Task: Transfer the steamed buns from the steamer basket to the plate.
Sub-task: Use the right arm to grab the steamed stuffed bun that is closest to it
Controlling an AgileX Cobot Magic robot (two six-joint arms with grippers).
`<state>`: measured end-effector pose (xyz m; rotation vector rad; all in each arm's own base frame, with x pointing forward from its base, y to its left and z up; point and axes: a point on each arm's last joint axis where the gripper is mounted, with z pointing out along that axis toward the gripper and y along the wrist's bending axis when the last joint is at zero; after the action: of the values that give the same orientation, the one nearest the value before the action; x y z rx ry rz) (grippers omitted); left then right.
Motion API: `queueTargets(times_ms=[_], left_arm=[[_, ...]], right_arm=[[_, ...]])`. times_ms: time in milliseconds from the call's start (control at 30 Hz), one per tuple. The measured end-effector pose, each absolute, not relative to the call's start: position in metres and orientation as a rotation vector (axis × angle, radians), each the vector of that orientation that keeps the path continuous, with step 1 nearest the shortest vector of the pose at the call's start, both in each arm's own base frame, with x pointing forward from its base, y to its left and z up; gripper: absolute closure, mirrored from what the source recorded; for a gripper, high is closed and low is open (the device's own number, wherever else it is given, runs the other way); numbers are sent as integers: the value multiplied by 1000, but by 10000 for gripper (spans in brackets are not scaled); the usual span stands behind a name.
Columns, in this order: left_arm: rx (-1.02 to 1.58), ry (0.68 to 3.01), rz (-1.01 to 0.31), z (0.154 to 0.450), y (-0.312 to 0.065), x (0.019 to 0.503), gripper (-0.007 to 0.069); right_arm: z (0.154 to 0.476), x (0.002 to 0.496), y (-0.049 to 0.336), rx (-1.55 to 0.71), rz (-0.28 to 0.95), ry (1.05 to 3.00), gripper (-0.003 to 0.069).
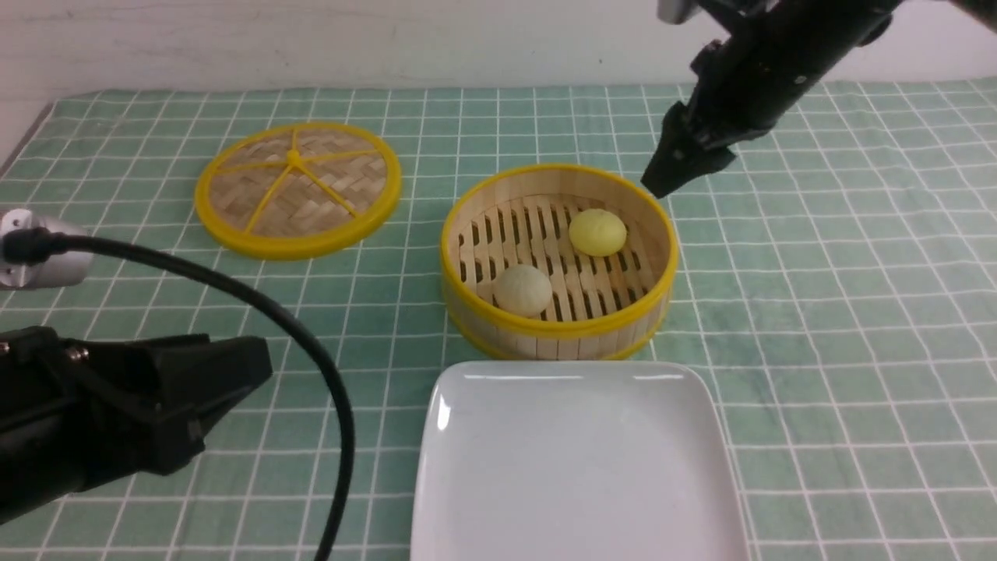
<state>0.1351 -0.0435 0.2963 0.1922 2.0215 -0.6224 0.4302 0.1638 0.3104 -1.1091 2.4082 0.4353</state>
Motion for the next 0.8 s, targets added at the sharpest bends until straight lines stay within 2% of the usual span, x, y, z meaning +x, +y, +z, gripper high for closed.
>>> queueTargets(times_ms=[267, 433, 667, 800], left_arm=[[205, 2030, -641, 296, -45, 134, 218], [216, 2042, -663, 295, -46, 132, 217], [212, 2043, -665, 295, -46, 132, 217], [211, 2042, -664, 295, -46, 133, 217]], right_arm=[[263, 463, 193, -1180, 277, 2442, 289], [244, 474, 196, -1175, 266, 2462, 289], [234, 482, 199, -1149, 256, 2435, 290], [225, 486, 201, -1133, 271, 2428, 317]])
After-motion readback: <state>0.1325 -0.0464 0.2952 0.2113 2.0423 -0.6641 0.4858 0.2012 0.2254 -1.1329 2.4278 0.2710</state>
